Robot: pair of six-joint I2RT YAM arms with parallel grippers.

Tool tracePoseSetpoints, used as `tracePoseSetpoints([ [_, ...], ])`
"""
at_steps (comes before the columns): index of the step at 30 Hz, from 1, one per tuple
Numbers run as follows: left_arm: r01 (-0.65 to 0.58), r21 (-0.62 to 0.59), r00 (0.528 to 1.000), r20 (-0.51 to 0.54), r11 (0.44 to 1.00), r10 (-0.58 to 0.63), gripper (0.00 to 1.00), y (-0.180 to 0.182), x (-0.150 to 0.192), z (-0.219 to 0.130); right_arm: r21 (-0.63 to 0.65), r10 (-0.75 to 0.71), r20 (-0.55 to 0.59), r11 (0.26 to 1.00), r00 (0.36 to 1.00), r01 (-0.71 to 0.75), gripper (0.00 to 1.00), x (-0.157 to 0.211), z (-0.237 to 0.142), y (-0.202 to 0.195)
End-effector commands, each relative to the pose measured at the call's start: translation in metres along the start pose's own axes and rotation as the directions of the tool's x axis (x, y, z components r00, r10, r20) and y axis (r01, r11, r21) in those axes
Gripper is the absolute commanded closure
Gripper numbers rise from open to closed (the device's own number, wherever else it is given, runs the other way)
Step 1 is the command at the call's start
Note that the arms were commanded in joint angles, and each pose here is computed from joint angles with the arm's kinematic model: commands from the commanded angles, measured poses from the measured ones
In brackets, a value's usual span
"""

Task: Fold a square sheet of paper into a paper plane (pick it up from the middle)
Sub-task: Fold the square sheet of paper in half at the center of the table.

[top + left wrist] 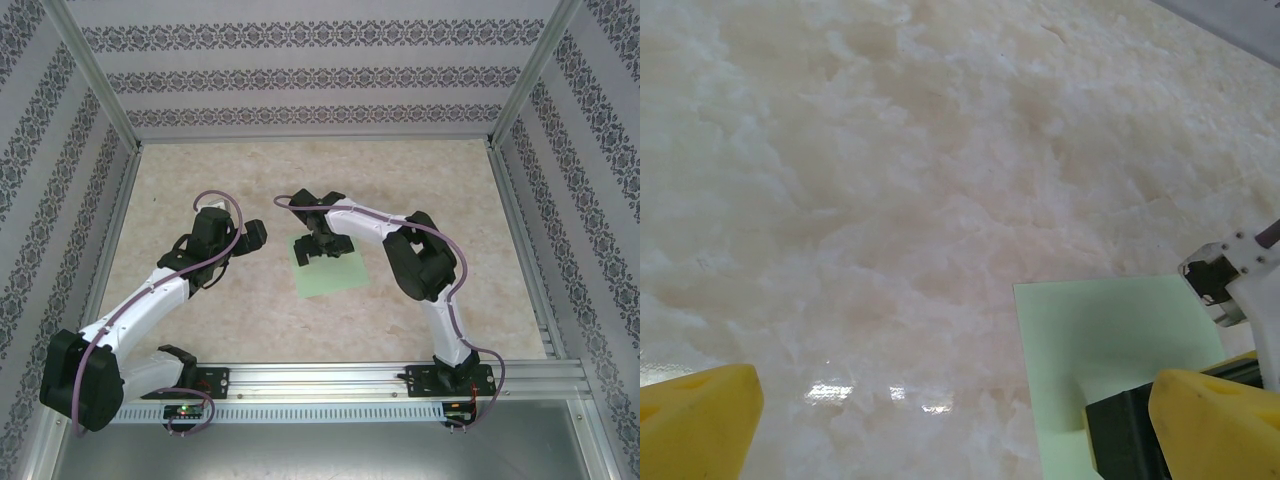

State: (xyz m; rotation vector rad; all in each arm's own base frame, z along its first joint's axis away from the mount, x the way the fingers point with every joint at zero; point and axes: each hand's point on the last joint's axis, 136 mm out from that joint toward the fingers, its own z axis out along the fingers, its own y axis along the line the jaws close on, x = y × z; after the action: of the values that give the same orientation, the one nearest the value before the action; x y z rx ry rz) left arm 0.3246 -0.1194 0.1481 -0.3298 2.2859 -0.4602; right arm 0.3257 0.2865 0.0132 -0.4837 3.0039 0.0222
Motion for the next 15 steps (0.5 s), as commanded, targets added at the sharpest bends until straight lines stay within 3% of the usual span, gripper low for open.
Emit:
tracePoseSetpoints([
  [1, 0.004, 0.017, 1.000, 0.029, 1.000, -0.005, 0.00, -0.003, -0.008, -0.003, 0.001, 0.000, -0.031, 1.000, 1.000, 0.000, 0.02, 0.004, 0.011, 0.004],
  [15, -0.003, 0.013, 1.000, 0.019, 1.000, 0.002, 0.00, -0.004, -0.009, -0.003, 0.098, 0.001, -0.077, 0.995, 0.997, 0.007, 0.05, 0.024, 0.028, -0.007],
])
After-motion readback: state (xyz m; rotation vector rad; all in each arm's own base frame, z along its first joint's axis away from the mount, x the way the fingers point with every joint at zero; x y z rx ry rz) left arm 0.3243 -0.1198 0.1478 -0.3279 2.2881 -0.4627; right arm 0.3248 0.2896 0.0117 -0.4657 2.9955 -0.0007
